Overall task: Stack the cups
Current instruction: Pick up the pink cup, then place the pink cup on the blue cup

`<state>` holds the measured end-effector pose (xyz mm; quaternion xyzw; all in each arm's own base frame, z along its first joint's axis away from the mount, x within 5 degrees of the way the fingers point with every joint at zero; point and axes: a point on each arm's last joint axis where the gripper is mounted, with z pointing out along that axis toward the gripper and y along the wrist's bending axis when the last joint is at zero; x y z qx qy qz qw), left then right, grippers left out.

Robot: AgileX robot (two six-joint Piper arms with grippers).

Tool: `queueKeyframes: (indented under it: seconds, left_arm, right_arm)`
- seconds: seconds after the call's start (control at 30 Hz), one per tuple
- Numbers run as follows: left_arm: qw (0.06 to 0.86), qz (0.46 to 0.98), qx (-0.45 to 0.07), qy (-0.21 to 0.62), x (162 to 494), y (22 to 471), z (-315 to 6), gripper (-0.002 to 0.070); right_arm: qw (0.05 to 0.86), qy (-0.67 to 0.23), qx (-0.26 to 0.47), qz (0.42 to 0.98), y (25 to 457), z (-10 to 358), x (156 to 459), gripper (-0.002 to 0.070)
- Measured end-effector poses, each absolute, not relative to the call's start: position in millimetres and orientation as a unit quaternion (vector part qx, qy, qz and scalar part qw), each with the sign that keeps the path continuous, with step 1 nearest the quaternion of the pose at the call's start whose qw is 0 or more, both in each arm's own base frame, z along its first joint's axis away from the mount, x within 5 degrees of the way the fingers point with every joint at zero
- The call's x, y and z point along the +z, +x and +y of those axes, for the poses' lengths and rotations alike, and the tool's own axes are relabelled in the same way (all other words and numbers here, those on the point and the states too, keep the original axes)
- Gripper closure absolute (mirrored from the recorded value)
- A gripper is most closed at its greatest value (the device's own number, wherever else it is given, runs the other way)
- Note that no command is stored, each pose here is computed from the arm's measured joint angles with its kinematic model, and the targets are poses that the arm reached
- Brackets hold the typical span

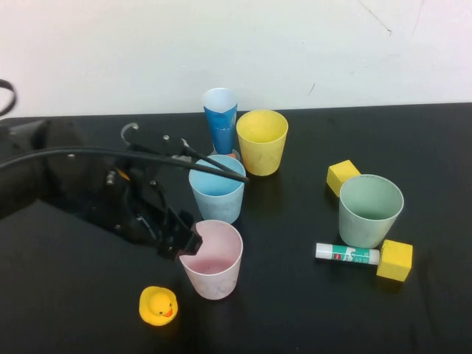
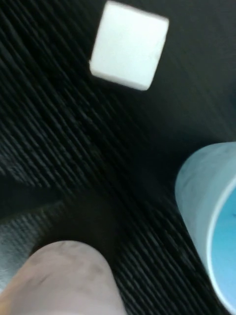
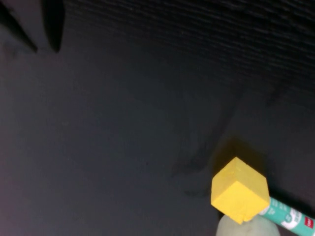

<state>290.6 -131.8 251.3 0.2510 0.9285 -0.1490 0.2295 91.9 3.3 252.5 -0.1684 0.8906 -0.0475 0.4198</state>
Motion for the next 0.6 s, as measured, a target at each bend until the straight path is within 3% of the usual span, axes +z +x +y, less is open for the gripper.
queueKeyframes:
  seconds: [0.1, 0.2, 0.27, 0.4, 0.6]
  left_arm:
    - [0.208, 0.933, -0.159, 0.247, 241, 297, -136, 0.0329]
    - [0.196, 0.931, -0.164, 0.260, 240, 300, -140, 0.0550]
    - [0.196, 0.928, -0.166, 0.269, 244, 302, -142, 0.0622]
    - [0.200, 0.921, -0.174, 0.285, 264, 307, -146, 0.0659]
    - [0.242, 0.898, -0.184, 0.316, 322, 318, -153, 0.0662]
  right_arm:
    - [0.420, -0.168, -0.047, 0.891, 92, 3, 253, 0.0679]
    - [0.420, -0.168, -0.047, 0.891, 92, 3, 253, 0.0679]
    - [0.420, -0.168, -0.047, 0.891, 92, 3, 253, 0.0679]
    - [0.421, -0.168, -0.046, 0.890, 92, 3, 253, 0.0679]
    - [0.422, -0.167, -0.047, 0.890, 92, 3, 253, 0.0679]
